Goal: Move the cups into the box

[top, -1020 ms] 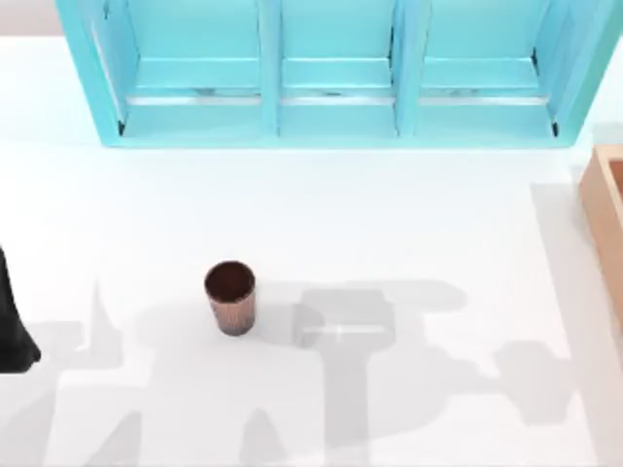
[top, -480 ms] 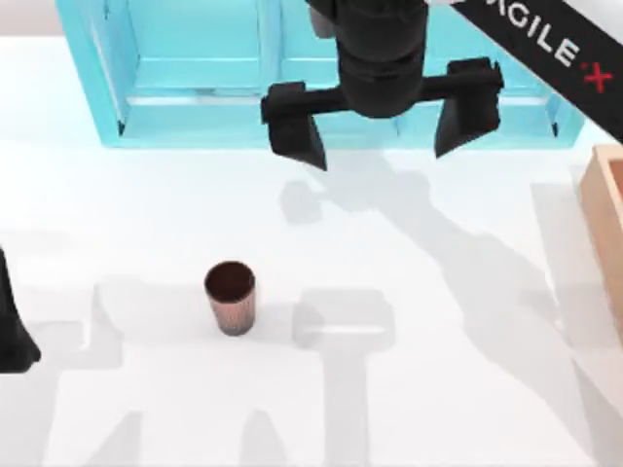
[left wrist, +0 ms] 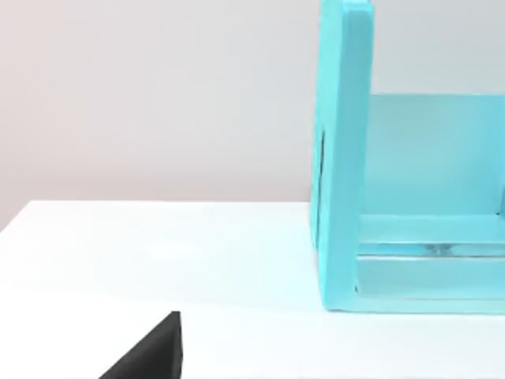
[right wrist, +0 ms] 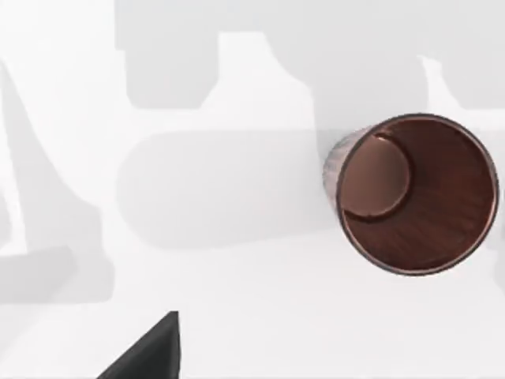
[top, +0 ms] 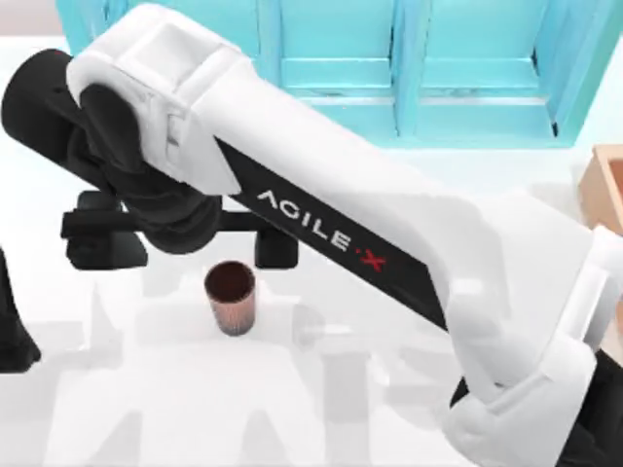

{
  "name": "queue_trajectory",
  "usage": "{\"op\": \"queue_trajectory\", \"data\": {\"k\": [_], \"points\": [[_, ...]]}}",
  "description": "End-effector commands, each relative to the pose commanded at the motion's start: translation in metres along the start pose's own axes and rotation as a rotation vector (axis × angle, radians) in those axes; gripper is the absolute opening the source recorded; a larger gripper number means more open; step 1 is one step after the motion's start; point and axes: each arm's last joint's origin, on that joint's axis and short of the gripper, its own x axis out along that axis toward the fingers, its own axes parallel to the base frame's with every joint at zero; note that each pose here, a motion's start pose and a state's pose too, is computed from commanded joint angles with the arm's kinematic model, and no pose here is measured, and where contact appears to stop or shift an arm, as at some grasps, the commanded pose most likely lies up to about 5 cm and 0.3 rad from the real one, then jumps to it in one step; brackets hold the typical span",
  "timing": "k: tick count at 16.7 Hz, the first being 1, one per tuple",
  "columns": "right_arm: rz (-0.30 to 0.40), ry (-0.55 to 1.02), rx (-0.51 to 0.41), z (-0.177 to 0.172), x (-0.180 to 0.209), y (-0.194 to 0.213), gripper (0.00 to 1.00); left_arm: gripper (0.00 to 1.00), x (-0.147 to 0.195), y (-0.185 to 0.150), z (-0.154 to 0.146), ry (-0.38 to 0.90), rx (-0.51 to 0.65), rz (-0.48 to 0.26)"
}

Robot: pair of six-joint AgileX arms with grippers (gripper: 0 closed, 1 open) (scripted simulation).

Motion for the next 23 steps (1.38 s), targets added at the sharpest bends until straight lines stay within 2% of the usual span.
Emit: {"op": "queue_trajectory", "data": {"k": [8, 18, 23], "points": [[-0.002, 0.001, 0.005, -0.002, 0.006, 0.003, 1.0, 1.0, 0.0, 0.0, 0.0, 0.0, 0.0, 0.0], [0.003, -0.003, 0.005, 0.0, 0.092, 0.008, 1.0, 1.0, 0.0, 0.0, 0.0, 0.0, 0.0, 0.0], [-0.001, -0.001, 0.004, -0.001, 0.1, 0.007, 1.0, 1.0, 0.0, 0.0, 0.0, 0.0, 0.0, 0.0]]}}
